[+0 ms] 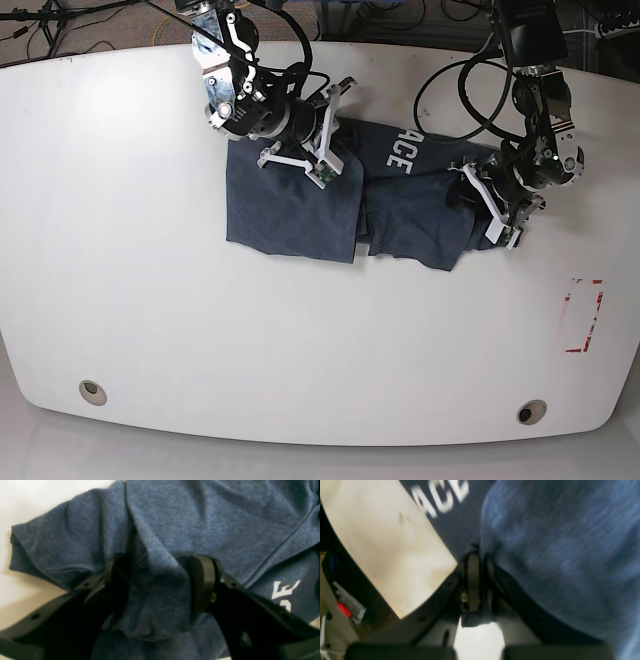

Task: Fold the T-shirt properly
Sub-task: 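Press the right gripper onto the folded stack to flatten it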

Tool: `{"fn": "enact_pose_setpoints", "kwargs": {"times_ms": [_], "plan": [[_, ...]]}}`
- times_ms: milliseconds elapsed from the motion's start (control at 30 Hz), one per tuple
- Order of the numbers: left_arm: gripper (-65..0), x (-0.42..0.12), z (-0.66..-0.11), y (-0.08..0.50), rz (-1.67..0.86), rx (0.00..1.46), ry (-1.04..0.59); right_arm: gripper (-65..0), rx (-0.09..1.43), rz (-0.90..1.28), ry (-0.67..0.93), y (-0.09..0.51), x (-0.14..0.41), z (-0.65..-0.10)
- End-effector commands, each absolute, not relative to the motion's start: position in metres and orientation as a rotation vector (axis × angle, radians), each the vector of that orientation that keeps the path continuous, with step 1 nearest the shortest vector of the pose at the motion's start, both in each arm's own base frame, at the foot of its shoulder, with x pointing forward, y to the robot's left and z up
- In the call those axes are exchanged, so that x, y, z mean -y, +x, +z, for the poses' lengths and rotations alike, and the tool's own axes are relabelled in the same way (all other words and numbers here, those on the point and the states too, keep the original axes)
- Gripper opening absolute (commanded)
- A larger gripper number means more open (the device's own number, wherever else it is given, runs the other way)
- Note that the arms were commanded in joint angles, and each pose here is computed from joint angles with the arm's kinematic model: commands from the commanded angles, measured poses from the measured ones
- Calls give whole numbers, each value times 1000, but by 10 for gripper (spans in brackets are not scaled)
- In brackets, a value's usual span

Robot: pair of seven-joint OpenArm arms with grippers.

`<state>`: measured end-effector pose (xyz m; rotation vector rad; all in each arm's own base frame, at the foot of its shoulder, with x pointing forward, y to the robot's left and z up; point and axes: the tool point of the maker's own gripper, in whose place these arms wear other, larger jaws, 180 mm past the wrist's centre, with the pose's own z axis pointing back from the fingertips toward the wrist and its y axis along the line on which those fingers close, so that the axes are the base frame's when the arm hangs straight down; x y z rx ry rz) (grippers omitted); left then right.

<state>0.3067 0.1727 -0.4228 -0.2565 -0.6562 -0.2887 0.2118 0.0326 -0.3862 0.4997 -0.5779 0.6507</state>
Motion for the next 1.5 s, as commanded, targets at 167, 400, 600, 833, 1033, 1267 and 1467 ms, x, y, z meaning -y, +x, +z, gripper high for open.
{"fn": "enact_pose_setpoints", "kwargs": {"times_ms": [167,400,600,833,1033,1267,1467], "plan": [[-312,-182,-449,277,-308,492,-205,-629,697,640,553,232,-53,-351],[-312,-190,-451,272,-313,478,-189,-530,683,649,560,233,-60,-348],[-312,-191,-452,269,-313,473,-188,-320,683,683,581,226,-72,-343],[-312,-192,-452,270,-312,475,-186,-281,749,754,578,221,-77,-320],[-312,-191,-449,272,-314,484,-188,-336,771,747,498,235,-49,-322],[-312,-189,-446,275,-317,497,-190,-430,844,699,380,274,-1,-313],[-312,-187,-437,281,-327,528,-182,-550,836,683,307,299,28,-321]]}}
